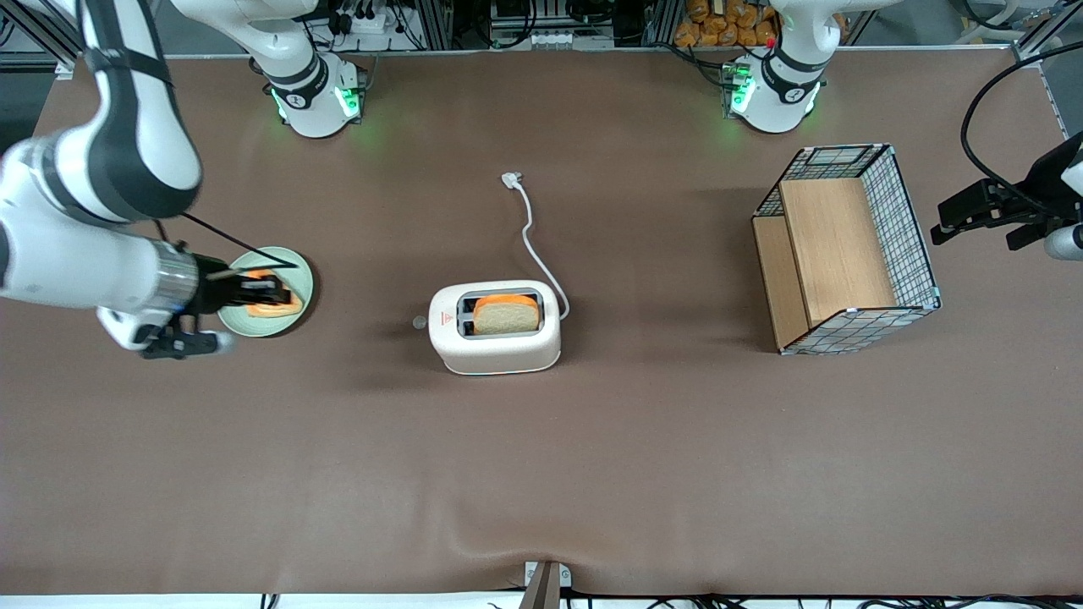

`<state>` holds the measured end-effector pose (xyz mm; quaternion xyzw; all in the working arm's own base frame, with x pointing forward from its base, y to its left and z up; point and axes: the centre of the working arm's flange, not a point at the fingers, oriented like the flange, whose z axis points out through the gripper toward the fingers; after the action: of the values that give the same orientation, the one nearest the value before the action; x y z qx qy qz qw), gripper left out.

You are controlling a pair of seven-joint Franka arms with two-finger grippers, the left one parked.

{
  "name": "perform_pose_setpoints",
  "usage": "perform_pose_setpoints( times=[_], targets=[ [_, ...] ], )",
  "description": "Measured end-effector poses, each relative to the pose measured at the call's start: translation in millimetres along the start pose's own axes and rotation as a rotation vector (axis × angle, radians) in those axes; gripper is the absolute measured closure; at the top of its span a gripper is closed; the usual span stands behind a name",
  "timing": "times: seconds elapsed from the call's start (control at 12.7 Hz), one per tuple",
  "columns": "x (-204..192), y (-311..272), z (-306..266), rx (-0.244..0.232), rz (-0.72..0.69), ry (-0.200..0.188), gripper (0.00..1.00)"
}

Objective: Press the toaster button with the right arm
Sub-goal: 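Swing the right gripper past the green plate toward the toaster's side lever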

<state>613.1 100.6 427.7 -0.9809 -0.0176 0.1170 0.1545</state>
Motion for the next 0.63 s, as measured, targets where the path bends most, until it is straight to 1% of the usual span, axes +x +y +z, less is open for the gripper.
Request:
perform_pose_setpoints(
  times=[0.08, 0.16, 0.24, 0.39, 0.55, 0.63],
  targets=[
    [7, -4, 14, 0.039, 0.008, -0.009, 0.99],
    [13, -7, 27, 0.081, 0.02, -0.022, 0.99],
    [17, -10, 38, 0.112, 0.028, -0.03, 0.99],
    [24, -20, 57, 0.142, 0.029, -0.034, 0.99],
    [27, -30, 75, 0.186, 0.034, -0.033, 0.99],
    [27, -34, 83, 0.198, 0.029, -0.032, 0.99]
  ],
)
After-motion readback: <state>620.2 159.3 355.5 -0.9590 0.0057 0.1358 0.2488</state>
